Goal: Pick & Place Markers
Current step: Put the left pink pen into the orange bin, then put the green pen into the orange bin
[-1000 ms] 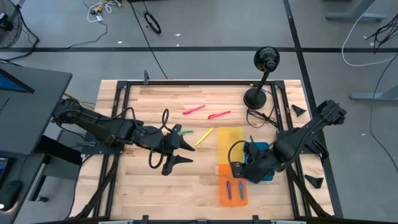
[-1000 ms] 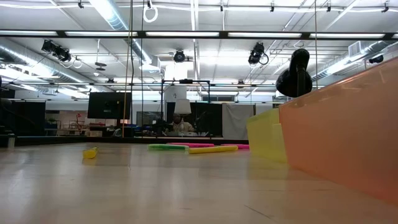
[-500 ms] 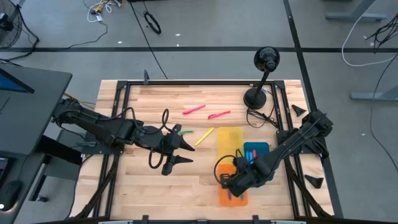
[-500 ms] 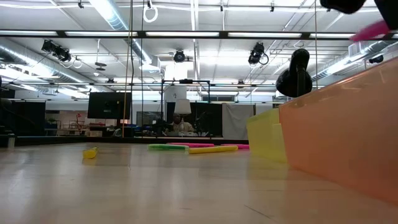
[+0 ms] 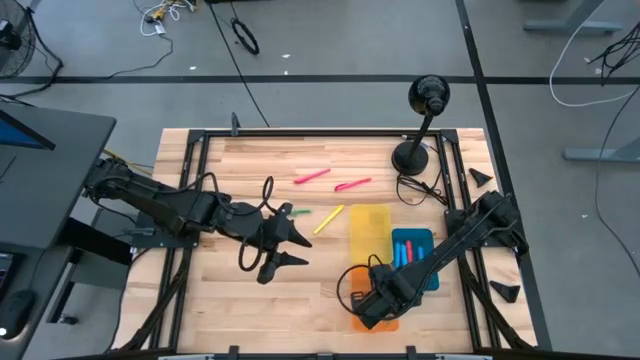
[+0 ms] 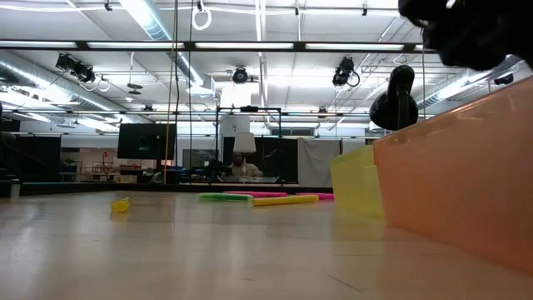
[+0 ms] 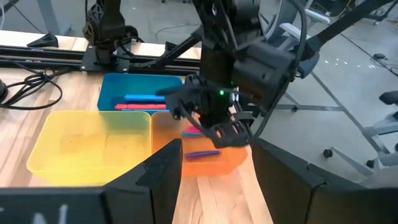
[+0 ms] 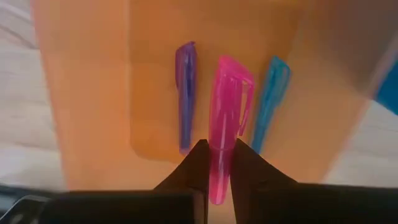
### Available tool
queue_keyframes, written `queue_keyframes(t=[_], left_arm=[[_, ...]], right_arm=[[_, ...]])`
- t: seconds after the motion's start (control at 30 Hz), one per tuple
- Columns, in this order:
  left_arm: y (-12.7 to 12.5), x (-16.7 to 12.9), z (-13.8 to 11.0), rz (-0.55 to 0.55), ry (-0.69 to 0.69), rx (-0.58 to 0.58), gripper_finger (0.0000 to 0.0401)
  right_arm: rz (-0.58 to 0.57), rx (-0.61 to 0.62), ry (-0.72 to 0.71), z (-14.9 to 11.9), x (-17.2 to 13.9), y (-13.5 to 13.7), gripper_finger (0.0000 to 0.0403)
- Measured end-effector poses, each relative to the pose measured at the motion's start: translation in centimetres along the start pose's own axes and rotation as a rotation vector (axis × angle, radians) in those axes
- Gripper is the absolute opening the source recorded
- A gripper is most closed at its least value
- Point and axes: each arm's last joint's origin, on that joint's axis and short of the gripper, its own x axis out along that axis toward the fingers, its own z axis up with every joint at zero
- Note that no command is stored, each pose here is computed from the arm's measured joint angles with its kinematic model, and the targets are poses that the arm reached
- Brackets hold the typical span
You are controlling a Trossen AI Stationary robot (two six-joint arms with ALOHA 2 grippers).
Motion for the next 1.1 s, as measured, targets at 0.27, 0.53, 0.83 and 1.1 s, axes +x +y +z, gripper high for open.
queue_keyframes(t=[0.27,0.53,0.83,1.1], left_arm=[[0.1,0.0,-0.3,0.008,0.032,0.002,0.0199],[0.1,0.0,-0.4,0.01,0.039,0.002,0.0199],[0.1,0.0,-0.4,0.01,0.039,0.003,0.0199],[0.1,0.0,-0.4,0.01,0.039,0.004,0.0199]], right_arm=[[-0.029,-0.007,-0.015,0.0,3.1,0.7,0.003],[-0.036,-0.008,-0.021,0.0,3.7,0.8,0.0048],[-0.016,-0.019,-0.011,-0.5,3.8,0.8,0.0083],[-0.022,-0.027,-0.015,-0.5,3.7,0.8,0.0103]])
